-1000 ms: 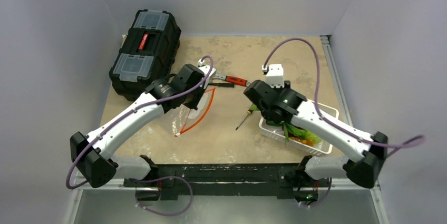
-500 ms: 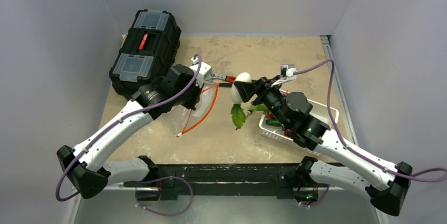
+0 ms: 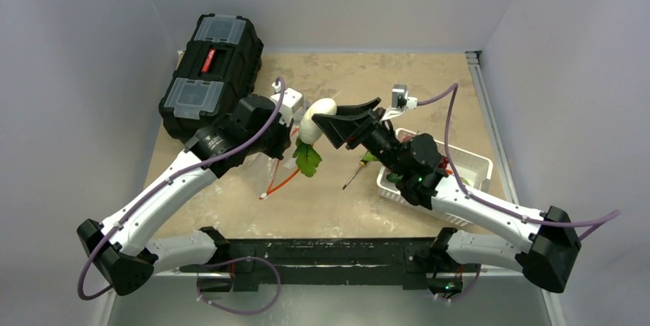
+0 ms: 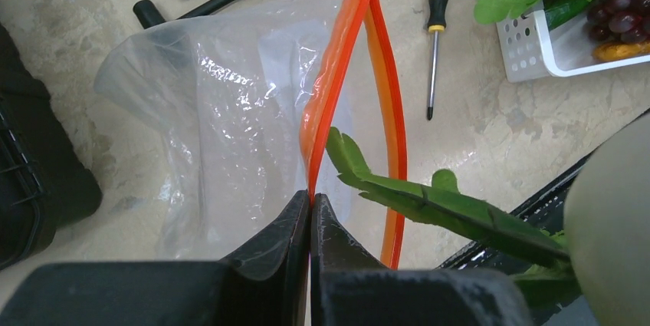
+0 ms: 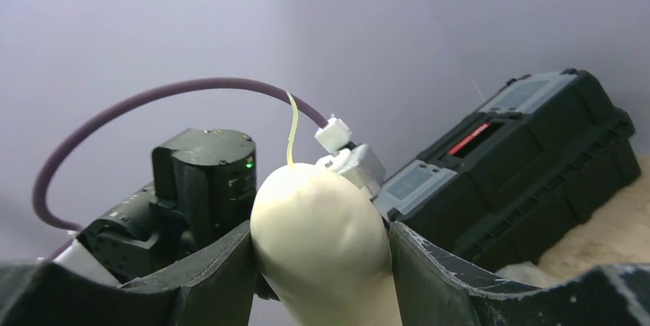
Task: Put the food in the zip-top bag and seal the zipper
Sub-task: Place the fake vegetable in the zipper food storage bag.
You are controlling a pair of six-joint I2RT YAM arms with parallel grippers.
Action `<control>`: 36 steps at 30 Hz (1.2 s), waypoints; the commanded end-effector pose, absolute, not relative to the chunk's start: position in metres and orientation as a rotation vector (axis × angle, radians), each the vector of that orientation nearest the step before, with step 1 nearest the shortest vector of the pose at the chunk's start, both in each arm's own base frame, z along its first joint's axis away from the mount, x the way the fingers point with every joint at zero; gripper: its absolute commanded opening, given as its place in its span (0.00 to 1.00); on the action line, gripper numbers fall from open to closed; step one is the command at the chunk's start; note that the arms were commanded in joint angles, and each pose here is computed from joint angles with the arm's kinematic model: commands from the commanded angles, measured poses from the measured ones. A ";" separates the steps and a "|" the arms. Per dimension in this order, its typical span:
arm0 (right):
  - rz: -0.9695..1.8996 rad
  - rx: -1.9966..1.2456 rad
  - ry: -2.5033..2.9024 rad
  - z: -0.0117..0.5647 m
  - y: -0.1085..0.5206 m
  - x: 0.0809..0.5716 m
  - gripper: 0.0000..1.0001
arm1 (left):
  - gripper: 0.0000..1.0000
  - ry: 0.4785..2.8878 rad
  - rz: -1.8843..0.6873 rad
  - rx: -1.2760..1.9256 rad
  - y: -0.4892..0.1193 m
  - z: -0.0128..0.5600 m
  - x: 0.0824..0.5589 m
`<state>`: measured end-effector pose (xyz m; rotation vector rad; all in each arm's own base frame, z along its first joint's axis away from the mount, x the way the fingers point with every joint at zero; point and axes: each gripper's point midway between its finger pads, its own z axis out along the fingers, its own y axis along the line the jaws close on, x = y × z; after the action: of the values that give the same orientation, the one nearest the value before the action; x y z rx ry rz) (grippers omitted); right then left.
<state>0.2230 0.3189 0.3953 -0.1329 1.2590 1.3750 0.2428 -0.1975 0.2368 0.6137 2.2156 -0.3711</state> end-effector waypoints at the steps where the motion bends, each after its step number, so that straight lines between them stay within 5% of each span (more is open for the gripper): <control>1: 1.464 -0.147 1.087 0.427 0.315 0.206 0.00 | 0.00 2.163 -0.453 0.580 -0.204 0.251 0.243; 36: 1.270 0.401 1.561 0.255 0.367 0.257 0.00 | 0.00 2.136 -0.608 0.473 -0.202 0.261 0.251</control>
<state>0.2452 0.3712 0.2588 0.2079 1.5073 1.3070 0.2511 -0.1935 0.2460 0.4690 2.2016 -0.5458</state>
